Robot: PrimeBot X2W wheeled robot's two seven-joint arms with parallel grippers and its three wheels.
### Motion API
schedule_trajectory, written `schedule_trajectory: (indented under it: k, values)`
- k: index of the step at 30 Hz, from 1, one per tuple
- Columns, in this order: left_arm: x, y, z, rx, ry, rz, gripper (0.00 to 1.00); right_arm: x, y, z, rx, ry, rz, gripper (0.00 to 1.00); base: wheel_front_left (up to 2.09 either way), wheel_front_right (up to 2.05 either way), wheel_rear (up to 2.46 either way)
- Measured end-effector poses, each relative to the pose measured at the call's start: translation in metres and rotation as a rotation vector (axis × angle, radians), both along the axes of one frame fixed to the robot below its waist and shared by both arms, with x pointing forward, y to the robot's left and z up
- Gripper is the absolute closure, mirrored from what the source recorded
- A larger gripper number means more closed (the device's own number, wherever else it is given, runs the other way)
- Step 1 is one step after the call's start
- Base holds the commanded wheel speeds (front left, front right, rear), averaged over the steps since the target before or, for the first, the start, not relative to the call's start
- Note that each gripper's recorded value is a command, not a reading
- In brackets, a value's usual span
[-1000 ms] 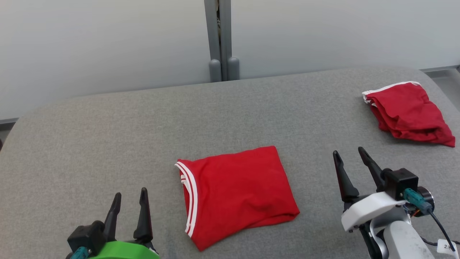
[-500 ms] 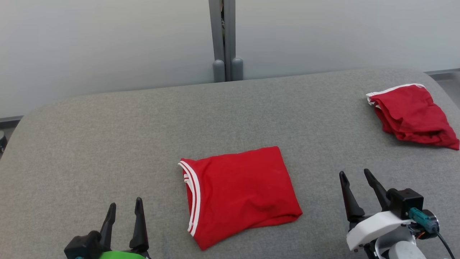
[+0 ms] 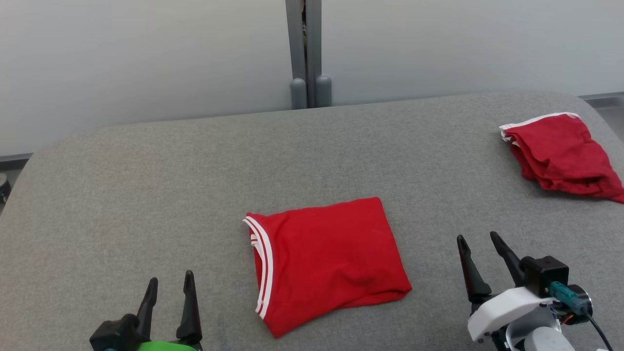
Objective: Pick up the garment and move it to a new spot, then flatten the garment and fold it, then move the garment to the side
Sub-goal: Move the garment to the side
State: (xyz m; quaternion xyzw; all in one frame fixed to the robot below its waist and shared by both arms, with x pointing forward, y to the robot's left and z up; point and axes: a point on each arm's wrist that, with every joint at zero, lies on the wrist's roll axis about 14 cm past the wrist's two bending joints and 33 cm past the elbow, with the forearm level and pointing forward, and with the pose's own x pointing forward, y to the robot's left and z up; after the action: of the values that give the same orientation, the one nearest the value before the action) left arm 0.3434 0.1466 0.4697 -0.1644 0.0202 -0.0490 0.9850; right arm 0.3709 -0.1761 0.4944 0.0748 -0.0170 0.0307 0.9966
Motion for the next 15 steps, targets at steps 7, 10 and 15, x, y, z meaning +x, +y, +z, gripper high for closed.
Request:
schedule_trajectory:
  k: [7,10,15]
  values:
    - [0.002,0.002,0.000,0.002,-0.001,0.005,0.00,0.018,0.017,0.012,-0.034,-0.025,0.054,0.00,0.00,0.00,0.00]
    - [0.004,0.003,0.001,0.000,-0.005,0.010,0.00,0.031,0.033,0.015,-0.057,-0.011,0.106,0.00,0.00,0.00,0.00]
    - [0.002,0.008,-0.001,0.000,0.001,0.026,0.00,0.052,0.060,0.016,-0.091,0.049,0.193,0.00,0.00,0.00,0.00]
